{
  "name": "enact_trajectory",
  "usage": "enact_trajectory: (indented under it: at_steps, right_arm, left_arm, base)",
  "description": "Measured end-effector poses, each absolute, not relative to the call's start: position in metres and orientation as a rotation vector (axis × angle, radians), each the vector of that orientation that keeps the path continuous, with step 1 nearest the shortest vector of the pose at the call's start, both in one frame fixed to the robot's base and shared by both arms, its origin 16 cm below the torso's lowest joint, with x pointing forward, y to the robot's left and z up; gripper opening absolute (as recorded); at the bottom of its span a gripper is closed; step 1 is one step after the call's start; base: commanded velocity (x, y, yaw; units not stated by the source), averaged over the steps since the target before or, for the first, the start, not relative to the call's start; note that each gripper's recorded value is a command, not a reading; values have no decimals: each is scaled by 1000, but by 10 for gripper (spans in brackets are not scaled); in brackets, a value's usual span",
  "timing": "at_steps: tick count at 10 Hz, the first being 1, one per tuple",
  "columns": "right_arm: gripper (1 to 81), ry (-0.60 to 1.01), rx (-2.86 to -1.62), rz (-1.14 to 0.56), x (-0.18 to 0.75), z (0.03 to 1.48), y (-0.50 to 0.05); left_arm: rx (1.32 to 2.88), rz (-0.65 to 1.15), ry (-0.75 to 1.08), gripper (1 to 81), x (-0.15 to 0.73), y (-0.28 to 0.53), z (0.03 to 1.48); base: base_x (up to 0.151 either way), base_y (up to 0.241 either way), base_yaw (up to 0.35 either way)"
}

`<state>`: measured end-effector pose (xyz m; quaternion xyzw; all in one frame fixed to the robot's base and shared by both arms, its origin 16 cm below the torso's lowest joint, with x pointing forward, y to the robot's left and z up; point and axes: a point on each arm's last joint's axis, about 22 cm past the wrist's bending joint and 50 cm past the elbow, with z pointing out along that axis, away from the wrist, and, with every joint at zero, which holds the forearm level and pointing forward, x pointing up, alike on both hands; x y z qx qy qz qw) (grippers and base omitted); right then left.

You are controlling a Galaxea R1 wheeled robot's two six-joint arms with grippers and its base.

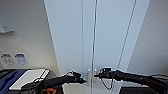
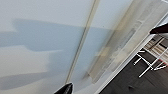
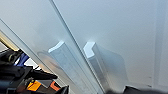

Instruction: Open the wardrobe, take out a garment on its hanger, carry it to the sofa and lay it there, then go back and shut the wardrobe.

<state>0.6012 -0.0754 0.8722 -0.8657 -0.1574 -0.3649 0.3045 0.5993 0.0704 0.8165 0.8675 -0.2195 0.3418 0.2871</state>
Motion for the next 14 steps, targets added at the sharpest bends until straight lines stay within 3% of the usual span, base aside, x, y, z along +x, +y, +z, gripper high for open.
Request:
enact_trajectory:
  at_steps: [14]
  right_arm:
    - [811, -378, -2270, -969, 614, 869, -38]
  left_arm:
    - [2352, 952, -554, 811, 627, -17, 811]
  base:
    - [0, 0, 0]
